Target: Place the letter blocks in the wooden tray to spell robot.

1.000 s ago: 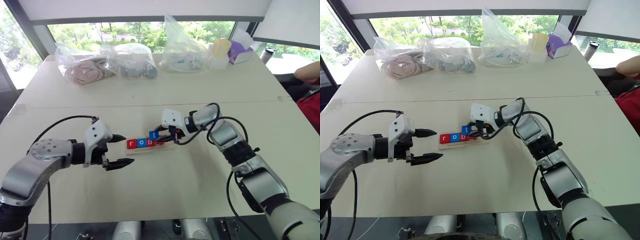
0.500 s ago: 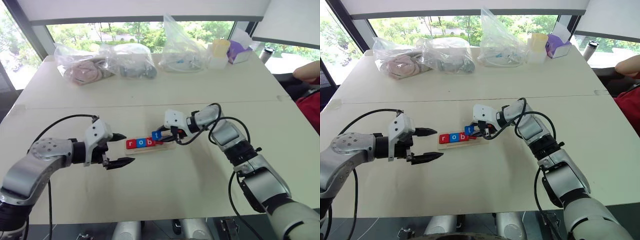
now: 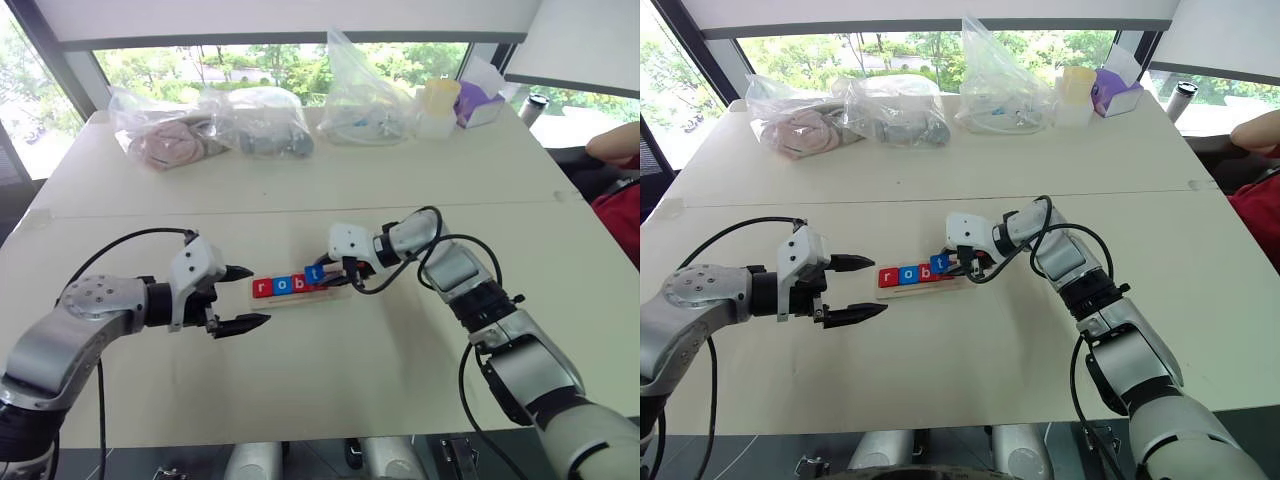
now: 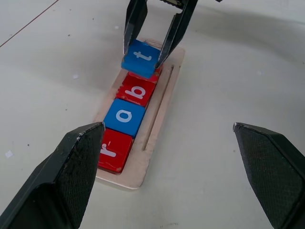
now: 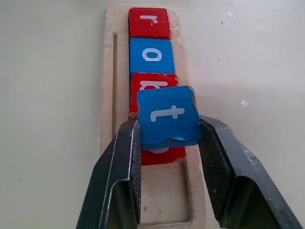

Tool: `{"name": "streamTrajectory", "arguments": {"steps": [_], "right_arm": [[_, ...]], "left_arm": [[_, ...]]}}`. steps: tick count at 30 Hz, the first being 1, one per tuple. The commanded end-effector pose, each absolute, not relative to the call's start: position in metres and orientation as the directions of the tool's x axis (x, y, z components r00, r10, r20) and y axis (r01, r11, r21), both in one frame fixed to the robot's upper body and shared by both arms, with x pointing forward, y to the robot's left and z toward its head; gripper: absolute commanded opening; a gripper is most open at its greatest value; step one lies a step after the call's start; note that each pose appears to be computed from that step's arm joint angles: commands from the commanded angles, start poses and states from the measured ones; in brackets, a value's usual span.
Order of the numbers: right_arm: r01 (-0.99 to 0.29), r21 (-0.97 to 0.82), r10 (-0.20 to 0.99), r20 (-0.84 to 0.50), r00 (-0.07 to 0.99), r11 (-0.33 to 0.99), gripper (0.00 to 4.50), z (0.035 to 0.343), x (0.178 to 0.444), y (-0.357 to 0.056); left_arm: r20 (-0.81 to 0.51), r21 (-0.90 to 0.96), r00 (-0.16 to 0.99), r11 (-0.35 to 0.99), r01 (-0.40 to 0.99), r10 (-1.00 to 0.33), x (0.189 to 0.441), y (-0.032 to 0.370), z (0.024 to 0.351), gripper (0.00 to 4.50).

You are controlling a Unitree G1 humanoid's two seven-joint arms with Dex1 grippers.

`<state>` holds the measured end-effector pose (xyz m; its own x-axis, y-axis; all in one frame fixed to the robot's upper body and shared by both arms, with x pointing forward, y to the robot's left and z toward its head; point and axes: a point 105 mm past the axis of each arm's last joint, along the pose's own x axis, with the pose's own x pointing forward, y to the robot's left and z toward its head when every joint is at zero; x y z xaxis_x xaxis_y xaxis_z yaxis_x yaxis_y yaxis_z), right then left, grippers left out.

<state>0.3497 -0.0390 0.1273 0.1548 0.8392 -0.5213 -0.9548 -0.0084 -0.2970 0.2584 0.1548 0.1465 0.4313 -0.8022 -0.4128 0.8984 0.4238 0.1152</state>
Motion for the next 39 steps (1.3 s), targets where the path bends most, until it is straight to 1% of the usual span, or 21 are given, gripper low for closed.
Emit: {"name": "streamTrajectory", "arguments": {"steps": [1, 6, 10, 15, 23, 27, 29, 31, 33, 34, 39], "right_arm": [[-0.945, -0.316, 0.897, -0.388, 0.21, 0.085, 1.13, 0.17, 0.358, -0.039], [-0.949, -0.293, 0.881, -0.412, 0.234, 0.116, 1.13, 0.163, 0.355, -0.062], [-0.953, -0.275, 0.868, -0.433, 0.243, 0.13, 1.13, 0.156, 0.35, -0.071], [-0.949, -0.285, 0.818, -0.509, 0.268, 0.134, 1.13, 0.134, 0.35, -0.087], [-0.968, -0.238, 0.819, -0.537, 0.203, 0.084, 1.13, 0.128, 0.343, -0.09], [-0.968, -0.238, 0.815, -0.544, 0.198, 0.077, 1.13, 0.124, 0.343, -0.087], [-0.967, -0.243, 0.809, -0.554, 0.199, 0.071, 2.17, 0.121, 0.344, -0.088], [-0.967, -0.245, 0.805, -0.559, 0.199, 0.069, 3.09, 0.119, 0.345, -0.088], [-0.967, -0.247, 0.804, -0.561, 0.2, 0.068, 4.17, 0.118, 0.346, -0.087], [-0.966, -0.248, 0.803, -0.561, 0.2, 0.068, 4.46, 0.117, 0.347, -0.086], [-0.959, -0.271, 0.812, -0.541, 0.221, 0.081, 4.46, 0.122, 0.35, -0.085]], "left_arm": [[-0.399, 0.151, 0.44, 0.416, 0.897, -0.805, 0.26, 0.152, 0.153, 4.5], [-0.397, 0.147, 0.438, 0.415, 0.898, -0.806, 0.259, 0.152, 0.154, 4.5], [-0.397, 0.145, 0.437, 0.415, 0.898, -0.807, 0.259, 0.152, 0.153, 4.5], [-0.396, 0.144, 0.43, 0.408, 0.902, -0.811, 0.259, 0.15, 0.154, 4.5], [-0.399, 0.144, 0.43, 0.407, 0.902, -0.81, 0.26, 0.152, 0.154, 4.5], [-0.4, 0.145, 0.432, 0.409, 0.901, -0.809, 0.26, 0.152, 0.154, 4.5], [-0.4, 0.145, 0.432, 0.41, 0.901, -0.808, 0.26, 0.152, 0.154, 4.5], [-0.4, 0.145, 0.433, 0.41, 0.9, -0.808, 0.26, 0.152, 0.154, 4.5], [-0.4, 0.146, 0.434, 0.411, 0.9, -0.807, 0.26, 0.152, 0.154, 4.5], [-0.4, 0.146, 0.434, 0.412, 0.9, -0.807, 0.26, 0.152, 0.154, 4.5], [-0.402, 0.147, 0.436, 0.413, 0.899, -0.806, 0.26, 0.153, 0.154, 4.5]]}}
